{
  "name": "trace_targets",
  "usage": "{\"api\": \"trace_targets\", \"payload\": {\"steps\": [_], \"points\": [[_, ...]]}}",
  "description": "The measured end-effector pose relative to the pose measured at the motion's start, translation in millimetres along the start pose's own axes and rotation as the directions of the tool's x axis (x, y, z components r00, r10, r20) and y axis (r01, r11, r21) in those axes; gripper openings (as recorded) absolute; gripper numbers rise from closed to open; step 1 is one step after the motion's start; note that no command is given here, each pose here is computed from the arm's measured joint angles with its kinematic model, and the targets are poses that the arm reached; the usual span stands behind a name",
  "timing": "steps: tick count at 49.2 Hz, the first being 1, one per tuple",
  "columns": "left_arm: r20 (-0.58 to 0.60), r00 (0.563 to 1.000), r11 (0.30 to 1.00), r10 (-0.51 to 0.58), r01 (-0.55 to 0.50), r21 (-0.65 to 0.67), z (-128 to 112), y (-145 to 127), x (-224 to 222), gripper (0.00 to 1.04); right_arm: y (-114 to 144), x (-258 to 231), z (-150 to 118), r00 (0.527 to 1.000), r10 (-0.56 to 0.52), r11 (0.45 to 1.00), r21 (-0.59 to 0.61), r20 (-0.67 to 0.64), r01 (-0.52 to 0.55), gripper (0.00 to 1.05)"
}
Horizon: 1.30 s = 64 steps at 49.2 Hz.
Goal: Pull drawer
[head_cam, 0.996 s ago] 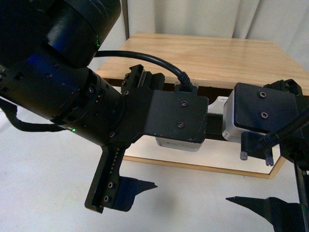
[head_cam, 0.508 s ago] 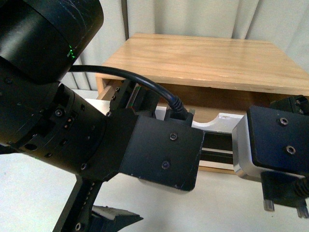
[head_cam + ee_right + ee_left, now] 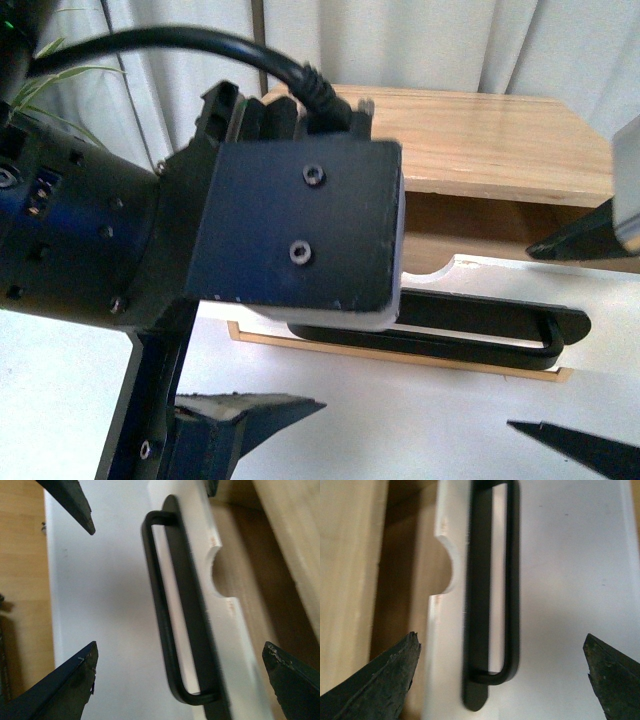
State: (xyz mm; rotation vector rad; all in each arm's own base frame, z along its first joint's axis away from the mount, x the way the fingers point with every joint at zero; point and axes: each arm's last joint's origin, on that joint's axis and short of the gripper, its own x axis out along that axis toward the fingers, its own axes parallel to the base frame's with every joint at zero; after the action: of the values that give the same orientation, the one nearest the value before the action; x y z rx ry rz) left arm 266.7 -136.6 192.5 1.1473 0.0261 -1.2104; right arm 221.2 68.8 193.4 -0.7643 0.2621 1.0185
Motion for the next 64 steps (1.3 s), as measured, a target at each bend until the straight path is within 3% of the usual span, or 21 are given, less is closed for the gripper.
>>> {"api": "trace_targets", "payload": {"steps": [7,17,25,34,41,48,64], "points": [[0.020,0.988,0.988,0.153,-0.153,0.011,-1.2,2.5,-13.4,0.99,-10.0,-14.1,2.7,0.991,-0.127,0.992,0.021,0.042,0.126,0.96],[0.017,0.925,0.924,0.381,-0.380,-0.030,-4.0,-4.0,-46.6,0.99,-18.5,-37.7,3.9,0.939,-0.326,0.942,0.117,0.108,0.314,0.96],[-0.031,0.834,0.824,0.551,-0.550,-0.134,-9.5,-19.7,-76.8,0.99,-13.0,-60.8,2.1,0.883,-0.452,0.881,0.220,0.129,0.419,0.96],[-0.100,0.760,0.716,0.642,-0.642,-0.274,-8.3,-42.8,-110.4,0.99,7.8,-88.4,-4.3,0.820,-0.559,0.806,0.307,0.119,0.505,0.96],[-0.165,0.666,0.580,0.728,-0.726,-0.370,-3.0,-53.0,-137.8,0.99,20.7,-102.2,-9.8,0.752,-0.652,0.728,0.350,0.091,0.589,0.96],[-0.273,0.597,0.421,0.754,-0.759,-0.497,-3.5,-65.0,-152.6,0.99,33.3,-107.7,-16.9,0.703,-0.709,0.661,0.400,0.055,0.635,0.96],[-0.460,0.585,0.102,0.668,-0.684,-0.722,-19.1,-100.5,-150.1,0.99,52.3,-112.9,-19.1,0.644,-0.765,0.569,0.495,0.025,0.657,0.96]]}}
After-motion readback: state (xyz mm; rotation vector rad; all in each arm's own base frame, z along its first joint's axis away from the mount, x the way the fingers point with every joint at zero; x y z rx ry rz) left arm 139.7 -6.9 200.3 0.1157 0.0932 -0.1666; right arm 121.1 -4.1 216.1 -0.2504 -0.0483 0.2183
